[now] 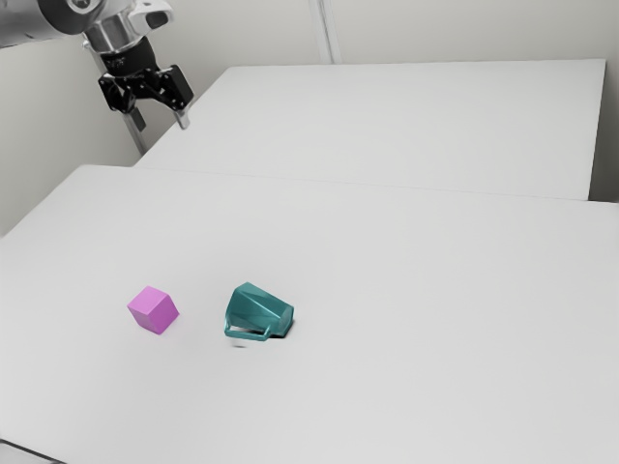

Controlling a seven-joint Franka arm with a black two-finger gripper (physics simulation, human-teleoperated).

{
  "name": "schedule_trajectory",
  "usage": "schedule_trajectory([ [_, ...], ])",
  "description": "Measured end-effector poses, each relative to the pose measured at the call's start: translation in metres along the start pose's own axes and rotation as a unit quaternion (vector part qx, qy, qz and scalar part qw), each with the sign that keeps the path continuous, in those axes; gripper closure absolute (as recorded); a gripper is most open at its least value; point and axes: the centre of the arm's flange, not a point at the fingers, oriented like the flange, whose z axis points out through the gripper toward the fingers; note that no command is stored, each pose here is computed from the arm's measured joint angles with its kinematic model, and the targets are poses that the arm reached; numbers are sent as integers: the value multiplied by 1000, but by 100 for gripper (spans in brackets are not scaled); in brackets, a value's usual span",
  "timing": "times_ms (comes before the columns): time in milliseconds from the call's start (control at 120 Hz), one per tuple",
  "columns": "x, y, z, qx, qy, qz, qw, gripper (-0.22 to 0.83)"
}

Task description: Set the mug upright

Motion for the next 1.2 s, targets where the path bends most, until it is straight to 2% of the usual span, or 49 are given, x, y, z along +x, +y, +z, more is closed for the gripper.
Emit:
schedule_trajectory([
  [142,-2,-3,17,-9,-10,-4,1000,0],
  [242,-2,-25,89,-84,-61,-35,994,0],
  [367,-21,-64,180,-221,-95,-85,967,0],
  [508,-48,-53,243,-329,-108,-92,934,0],
  [683,-63,-35,286,-370,-115,-65,920,0],
  [933,-56,-51,292,-388,-73,-40,918,0],
  [1200,-54,-53,338,-411,-80,-36,907,0],
])
